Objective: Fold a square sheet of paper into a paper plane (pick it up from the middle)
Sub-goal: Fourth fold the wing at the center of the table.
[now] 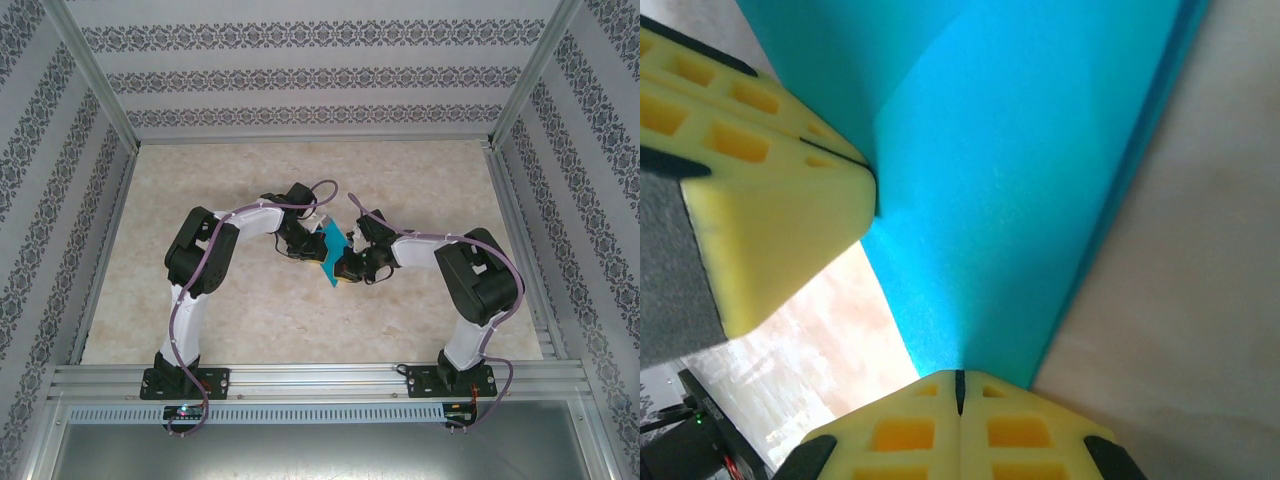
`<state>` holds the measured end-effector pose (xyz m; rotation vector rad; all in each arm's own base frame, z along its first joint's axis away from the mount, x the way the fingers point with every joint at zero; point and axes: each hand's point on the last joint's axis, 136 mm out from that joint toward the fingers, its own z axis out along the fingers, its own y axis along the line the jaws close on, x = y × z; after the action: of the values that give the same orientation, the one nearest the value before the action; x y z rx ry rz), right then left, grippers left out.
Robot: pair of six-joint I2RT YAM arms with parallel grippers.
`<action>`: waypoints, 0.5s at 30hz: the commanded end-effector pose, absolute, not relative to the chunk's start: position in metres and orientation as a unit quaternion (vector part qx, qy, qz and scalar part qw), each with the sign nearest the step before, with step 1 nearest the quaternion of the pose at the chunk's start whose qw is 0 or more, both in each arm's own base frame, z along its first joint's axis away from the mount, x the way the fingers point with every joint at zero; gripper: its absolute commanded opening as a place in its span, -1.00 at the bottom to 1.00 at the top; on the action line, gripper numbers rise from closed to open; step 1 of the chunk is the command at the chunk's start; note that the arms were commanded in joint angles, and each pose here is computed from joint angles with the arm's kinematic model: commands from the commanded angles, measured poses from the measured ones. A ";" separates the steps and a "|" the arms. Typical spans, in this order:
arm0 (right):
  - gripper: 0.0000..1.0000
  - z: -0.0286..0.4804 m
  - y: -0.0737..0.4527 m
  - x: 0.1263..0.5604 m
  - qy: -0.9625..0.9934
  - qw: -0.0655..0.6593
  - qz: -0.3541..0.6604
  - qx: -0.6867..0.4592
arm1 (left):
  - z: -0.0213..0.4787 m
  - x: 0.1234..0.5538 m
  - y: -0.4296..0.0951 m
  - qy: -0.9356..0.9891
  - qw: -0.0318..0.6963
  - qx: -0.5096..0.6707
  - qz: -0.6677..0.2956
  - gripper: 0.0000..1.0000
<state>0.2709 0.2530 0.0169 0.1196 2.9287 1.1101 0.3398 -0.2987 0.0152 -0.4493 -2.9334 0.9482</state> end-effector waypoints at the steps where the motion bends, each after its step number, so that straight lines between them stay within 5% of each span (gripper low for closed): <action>1: -0.94 0.013 0.243 0.248 0.945 -0.015 0.325 0.030 | -0.061 0.303 -0.242 -0.974 0.101 -0.125 0.162 -0.80; 15: -0.94 0.034 0.274 0.270 0.929 0.008 0.370 0.029 | -0.062 0.301 -0.243 -0.972 0.102 -0.127 0.168 -0.80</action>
<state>0.2663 0.2617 0.0353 0.1101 2.9016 1.1249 0.3397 -0.2987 0.0151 -0.4572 -2.9332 0.9489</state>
